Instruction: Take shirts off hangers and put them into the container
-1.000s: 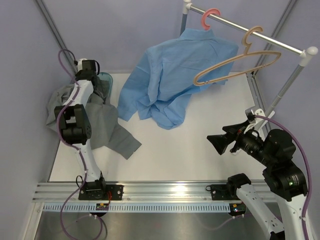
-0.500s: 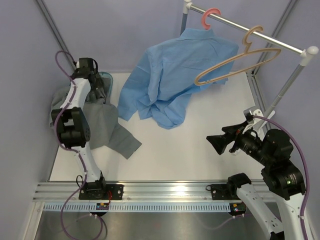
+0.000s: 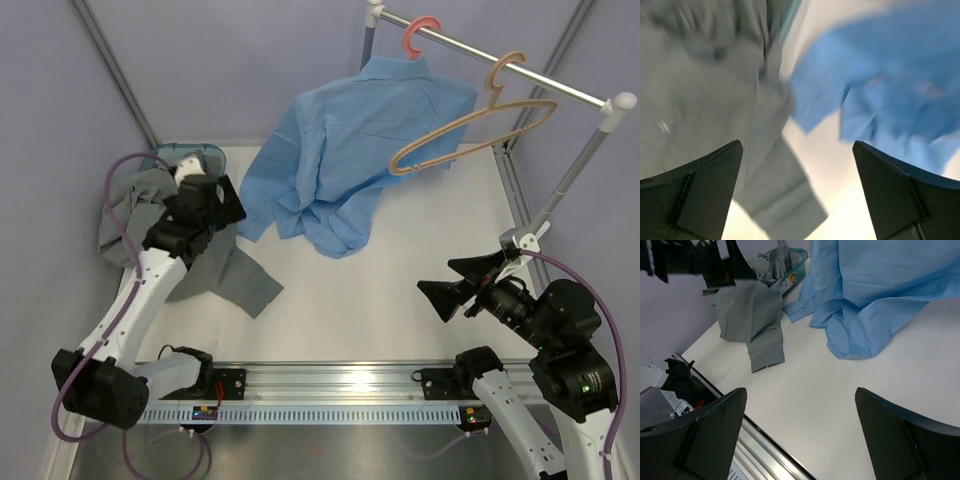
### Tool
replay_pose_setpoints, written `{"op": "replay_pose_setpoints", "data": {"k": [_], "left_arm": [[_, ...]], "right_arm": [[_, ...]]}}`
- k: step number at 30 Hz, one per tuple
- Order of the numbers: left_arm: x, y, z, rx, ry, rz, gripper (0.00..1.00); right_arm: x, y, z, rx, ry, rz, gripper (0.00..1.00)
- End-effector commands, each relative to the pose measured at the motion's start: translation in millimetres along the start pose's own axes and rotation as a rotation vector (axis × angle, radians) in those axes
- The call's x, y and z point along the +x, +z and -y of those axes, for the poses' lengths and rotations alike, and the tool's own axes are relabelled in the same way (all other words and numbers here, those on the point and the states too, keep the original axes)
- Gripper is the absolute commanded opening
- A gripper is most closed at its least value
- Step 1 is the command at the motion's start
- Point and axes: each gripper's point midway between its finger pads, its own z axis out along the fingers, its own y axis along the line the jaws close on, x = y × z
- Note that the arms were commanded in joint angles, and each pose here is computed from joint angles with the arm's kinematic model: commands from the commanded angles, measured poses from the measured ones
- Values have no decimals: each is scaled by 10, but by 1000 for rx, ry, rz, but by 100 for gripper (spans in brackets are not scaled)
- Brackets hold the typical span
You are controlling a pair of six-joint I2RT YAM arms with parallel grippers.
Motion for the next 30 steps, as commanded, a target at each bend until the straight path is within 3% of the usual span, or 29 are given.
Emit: {"op": "replay_pose_setpoints", "data": {"k": [1,5,12,24,27,28,30], "left_arm": [[829,97,-114,-65,-22,-175,99],[1542,101,-174,-92,-9,-307,99],[2185,212,-58,-98,84,-439,99],[2623,417,-117,-142,127,-546,97],[2633,442,-160,-160,143,-536,86],[2634,443,-174,-166,141,-535,73],[2637,444,-179,-166,144,-537,57]], "right_arm": [[-33,-24,-100,-53,-14,21,99],[-25,-45,-112,-58,-21,31,99],[-5,-52,-117,-63,-21,37,99],[2,-81,-112,-58,-34,50,99],[8,-85,-112,-58,-35,50,99],[13,-86,-114,-59,-37,50,100],[2,-92,-115,-59,-41,54,99]]}}
